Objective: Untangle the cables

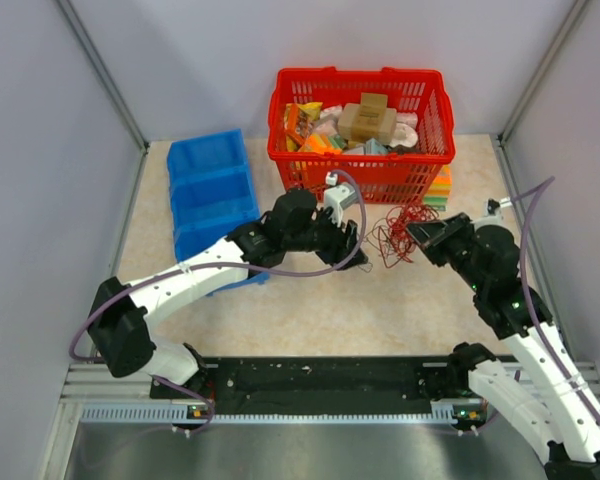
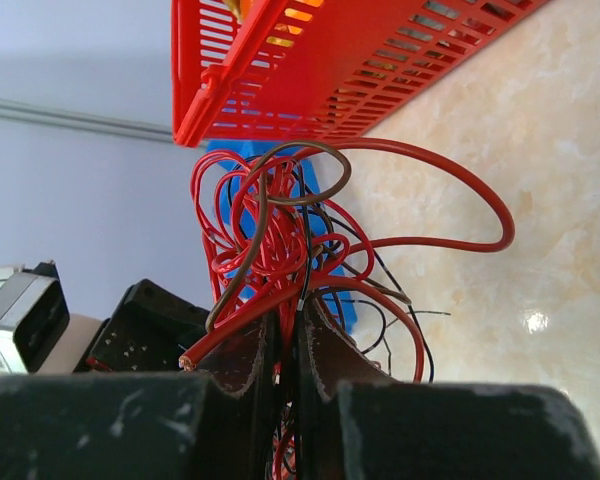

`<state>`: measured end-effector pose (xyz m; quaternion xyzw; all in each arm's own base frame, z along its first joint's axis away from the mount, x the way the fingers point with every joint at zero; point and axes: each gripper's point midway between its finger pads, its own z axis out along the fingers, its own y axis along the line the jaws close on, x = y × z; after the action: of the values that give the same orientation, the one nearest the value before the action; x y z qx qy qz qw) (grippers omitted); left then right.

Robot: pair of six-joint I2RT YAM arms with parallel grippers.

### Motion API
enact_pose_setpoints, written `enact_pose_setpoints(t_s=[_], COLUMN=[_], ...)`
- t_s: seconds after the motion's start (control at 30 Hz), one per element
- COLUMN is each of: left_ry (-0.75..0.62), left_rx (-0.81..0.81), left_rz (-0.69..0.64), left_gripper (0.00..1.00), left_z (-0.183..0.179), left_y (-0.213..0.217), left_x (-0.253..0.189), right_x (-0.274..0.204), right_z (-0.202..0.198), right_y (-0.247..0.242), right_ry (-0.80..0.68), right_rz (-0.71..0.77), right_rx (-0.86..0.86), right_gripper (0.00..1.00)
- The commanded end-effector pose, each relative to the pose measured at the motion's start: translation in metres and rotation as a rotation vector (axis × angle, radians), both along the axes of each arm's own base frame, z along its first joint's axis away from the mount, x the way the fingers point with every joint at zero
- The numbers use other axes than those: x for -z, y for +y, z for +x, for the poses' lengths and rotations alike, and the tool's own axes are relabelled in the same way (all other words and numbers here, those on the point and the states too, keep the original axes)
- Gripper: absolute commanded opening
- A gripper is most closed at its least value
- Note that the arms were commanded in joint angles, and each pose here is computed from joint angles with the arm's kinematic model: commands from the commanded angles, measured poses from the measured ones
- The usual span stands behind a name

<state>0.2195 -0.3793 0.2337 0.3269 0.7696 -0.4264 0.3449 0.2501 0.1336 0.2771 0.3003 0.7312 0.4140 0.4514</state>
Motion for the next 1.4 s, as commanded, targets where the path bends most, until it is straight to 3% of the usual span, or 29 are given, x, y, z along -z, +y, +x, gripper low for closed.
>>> enact_pose_setpoints(t_s=[0.0, 0.03, 0.1, 0.13, 0.27, 0.47, 0.6, 0.8, 0.97, 1.37], left_ry=[-0.08, -0.085, -0.105, -0.119, -0.171, -0.321, -0.439, -0.613, -0.752, -0.924], left_rx=[-0.073, -0.103, -0.214, -0.267, -0.534, -0.697, -0.773, -0.964, -1.035, -1.204], left_rz=[-0.032, -0.019, 0.037, 0.064, 0.145, -0.07, -0.124, -0.138, -0.204, -0.24], left_gripper=[0.51, 0.4, 0.02, 0.0, 0.0, 0.0, 0.0, 0.0, 0.0, 0.0], left_z=[0.017, 0.022, 0.039, 0.047, 0.071, 0.064, 0.062, 0.058, 0.043, 0.008], left_y=[-0.001, 0.002, 0.013, 0.02, 0.067, 0.114, 0.142, 0.202, 0.238, 0.313], left_x=[-0.017, -0.016, -0.015, -0.02, -0.033, -0.097, -0.137, -0.195, -0.233, -0.288], right_x=[-0.013, -0.013, -0.009, -0.01, 0.004, 0.053, 0.113, 0.171, 0.174, 0.19], right_z=[-0.005, -0.006, -0.007, -0.005, -0.006, 0.003, 0.01, 0.002, -0.001, -0.005], right_y=[0.003, 0.002, -0.004, -0.012, -0.041, -0.059, -0.074, -0.095, -0.115, -0.14], right_ry=[-0.029, -0.036, -0.048, -0.07, -0.028, 0.11, 0.293, 0.473, 0.486, 0.544], right_rz=[0.045, 0.04, -0.003, -0.055, -0.299, -0.531, -0.629, -0.644, -0.64, -0.673], right_rx=[-0.024, -0.021, -0.008, 0.026, 0.092, 0.095, 0.147, 0.275, 0.349, 0.397], right_gripper=[0.0, 0.0, 0.0, 0.0, 0.0, 0.06, 0.0, 0.0, 0.0, 0.0])
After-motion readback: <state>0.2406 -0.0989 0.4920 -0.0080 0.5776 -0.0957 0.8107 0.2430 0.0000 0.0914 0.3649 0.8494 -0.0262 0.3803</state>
